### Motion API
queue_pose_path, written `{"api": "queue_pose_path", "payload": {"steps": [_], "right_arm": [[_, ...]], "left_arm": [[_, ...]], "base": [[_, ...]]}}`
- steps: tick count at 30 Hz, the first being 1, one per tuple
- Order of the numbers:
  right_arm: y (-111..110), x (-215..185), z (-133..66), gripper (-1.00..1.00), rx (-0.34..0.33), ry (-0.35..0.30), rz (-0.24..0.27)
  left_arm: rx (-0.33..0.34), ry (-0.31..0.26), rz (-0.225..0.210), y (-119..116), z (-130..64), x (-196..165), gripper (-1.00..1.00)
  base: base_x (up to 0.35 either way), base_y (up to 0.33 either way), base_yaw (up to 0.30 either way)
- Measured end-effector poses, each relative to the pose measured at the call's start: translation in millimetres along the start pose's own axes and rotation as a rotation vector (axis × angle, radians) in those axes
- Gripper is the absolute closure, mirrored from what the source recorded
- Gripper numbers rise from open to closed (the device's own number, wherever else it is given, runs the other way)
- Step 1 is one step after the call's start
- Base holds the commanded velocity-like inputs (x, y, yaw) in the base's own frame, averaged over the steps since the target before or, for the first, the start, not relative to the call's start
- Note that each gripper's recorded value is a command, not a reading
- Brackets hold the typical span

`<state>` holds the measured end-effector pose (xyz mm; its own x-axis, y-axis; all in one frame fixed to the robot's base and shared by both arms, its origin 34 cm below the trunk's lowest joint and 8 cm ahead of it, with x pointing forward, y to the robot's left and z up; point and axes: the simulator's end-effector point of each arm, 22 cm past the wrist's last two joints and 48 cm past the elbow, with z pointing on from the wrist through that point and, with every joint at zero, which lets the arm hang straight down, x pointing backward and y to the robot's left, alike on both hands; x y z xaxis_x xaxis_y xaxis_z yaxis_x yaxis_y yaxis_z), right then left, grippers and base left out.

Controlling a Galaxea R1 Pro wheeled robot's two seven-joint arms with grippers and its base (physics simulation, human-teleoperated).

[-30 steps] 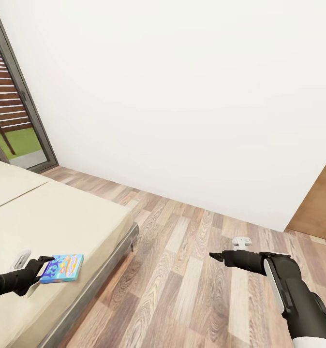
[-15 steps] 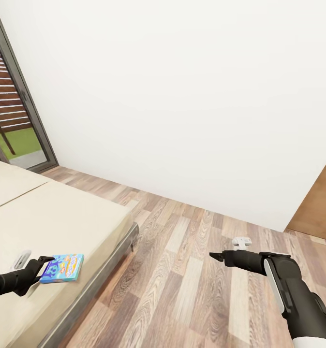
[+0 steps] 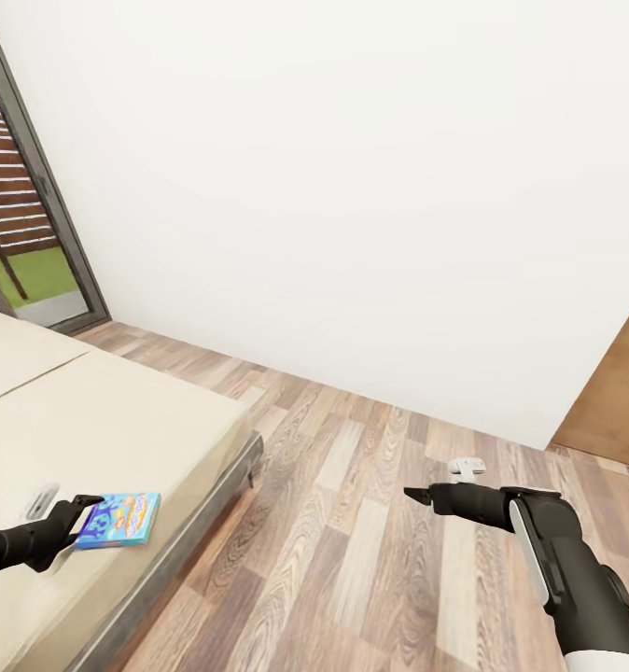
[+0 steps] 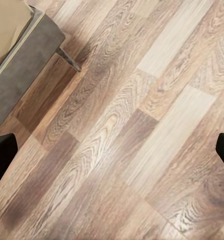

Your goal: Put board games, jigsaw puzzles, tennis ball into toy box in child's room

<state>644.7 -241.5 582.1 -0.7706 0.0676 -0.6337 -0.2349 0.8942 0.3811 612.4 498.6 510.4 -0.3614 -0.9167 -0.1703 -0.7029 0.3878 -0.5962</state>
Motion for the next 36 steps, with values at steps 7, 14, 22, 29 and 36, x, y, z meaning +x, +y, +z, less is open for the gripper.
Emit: {"api": "queue_pose_path", "payload": {"steps": [7, 14, 22, 29, 36], "right_arm": [[0.0, 0.0, 0.0, -1.00, 0.000, 0.000, 0.000], [-0.1, 0.0, 0.1, -1.00, 0.000, 0.000, 0.000], [-0.1, 0.4, 0.1, -1.00, 0.000, 0.001, 0.000], [0.0, 0.8, 0.1, -1.00, -0.001, 0.001, 0.001], [0.1, 1.0, 0.1, -1.00, -0.001, 0.001, 0.001]], "left_arm": [[0.000, -0.004, -0.002, 0.3, 0.1, -0.8, -1.00], [-0.001, -0.005, -0.003, 0.5, 0.3, -0.8, -1.00], [-0.001, -0.004, -0.004, 0.6, 0.5, -0.4, -1.00], [0.000, -0.003, -0.005, 0.9, 0.6, 0.0, -1.00], [-0.001, -0.003, -0.007, 2.3, 0.4, 0.0, -1.00]], "base": [[0.021, -0.043, 0.000], [0.007, -0.014, 0.000], [0.002, -0.004, 0.000], [0.000, -0.001, 0.000], [0.000, 0.000, 0.000]]}}
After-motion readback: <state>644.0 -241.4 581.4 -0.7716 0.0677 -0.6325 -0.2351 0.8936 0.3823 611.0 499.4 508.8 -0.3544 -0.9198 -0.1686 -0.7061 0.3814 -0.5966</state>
